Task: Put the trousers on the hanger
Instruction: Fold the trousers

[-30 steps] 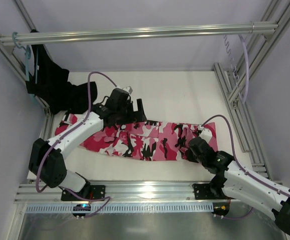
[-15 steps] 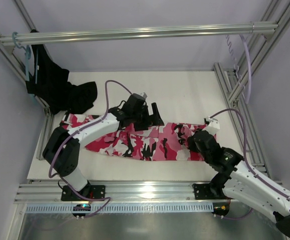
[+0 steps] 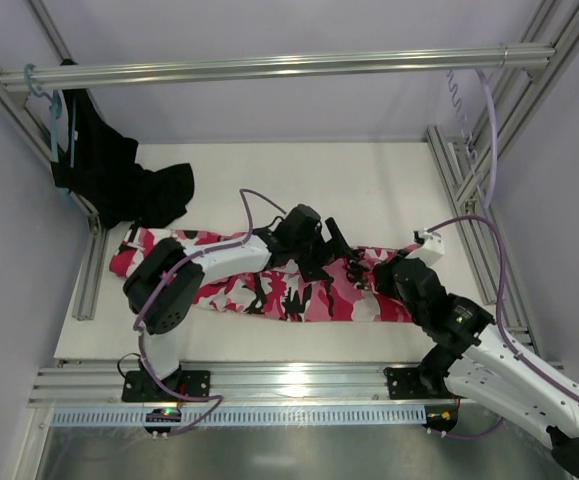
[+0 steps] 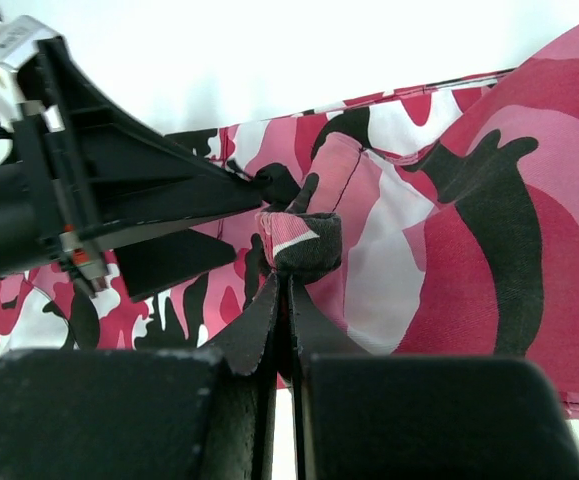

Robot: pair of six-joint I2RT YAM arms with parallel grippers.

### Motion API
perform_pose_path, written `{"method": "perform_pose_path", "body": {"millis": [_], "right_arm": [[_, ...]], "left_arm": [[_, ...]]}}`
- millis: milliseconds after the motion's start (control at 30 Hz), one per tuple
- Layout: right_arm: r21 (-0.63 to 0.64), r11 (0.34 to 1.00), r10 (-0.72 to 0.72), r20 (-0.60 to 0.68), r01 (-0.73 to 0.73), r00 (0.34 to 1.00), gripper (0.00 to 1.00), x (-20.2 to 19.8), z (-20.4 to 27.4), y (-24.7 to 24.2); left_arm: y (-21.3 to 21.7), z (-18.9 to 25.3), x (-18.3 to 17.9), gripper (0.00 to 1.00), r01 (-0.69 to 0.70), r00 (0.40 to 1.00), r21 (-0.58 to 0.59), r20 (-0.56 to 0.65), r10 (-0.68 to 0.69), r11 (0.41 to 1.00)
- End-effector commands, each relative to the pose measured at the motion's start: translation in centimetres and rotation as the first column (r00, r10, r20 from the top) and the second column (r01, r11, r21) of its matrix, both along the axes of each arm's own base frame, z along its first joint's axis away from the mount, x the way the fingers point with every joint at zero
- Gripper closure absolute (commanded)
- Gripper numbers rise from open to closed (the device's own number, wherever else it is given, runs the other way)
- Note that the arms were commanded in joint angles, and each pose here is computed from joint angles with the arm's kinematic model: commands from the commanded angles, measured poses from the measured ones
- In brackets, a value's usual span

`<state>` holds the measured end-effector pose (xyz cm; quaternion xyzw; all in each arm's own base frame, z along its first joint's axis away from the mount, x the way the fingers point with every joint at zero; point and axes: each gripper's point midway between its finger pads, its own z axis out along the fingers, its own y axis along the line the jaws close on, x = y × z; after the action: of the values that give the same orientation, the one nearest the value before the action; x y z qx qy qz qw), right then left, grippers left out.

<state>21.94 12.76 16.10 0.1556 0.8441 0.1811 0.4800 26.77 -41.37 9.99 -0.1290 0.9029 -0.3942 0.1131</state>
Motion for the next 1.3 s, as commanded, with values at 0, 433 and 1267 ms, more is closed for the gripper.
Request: {"method": "perform_pose_path", "body": {"millis": [0,433,1267], "right_arm": [[0.046,0.999,-0.019,0.048,0.017,0.999,0.96,0.5,0.8,0.2],[-0.006,0.995,-0.099,0.077,0.1,0.992,0.96,0.3,2.3,-2.2],[-0.038,0.984,-0.165,0.145,0.172,0.976,0.96,2.2,7.1,-2.7]], "left_arm": [[-3.5,2.6,0.3,0.0,0.0,1.0,-0.131,-0.018,-0.002,0.991],[-0.2,3.4,1.7,0.01,-0.001,0.985,0.089,0.171,-0.014,0.996],[-7.9,4.6,-8.2,1.0,0.236,0.972,-0.253,0.052,-0.231,0.938]]}}
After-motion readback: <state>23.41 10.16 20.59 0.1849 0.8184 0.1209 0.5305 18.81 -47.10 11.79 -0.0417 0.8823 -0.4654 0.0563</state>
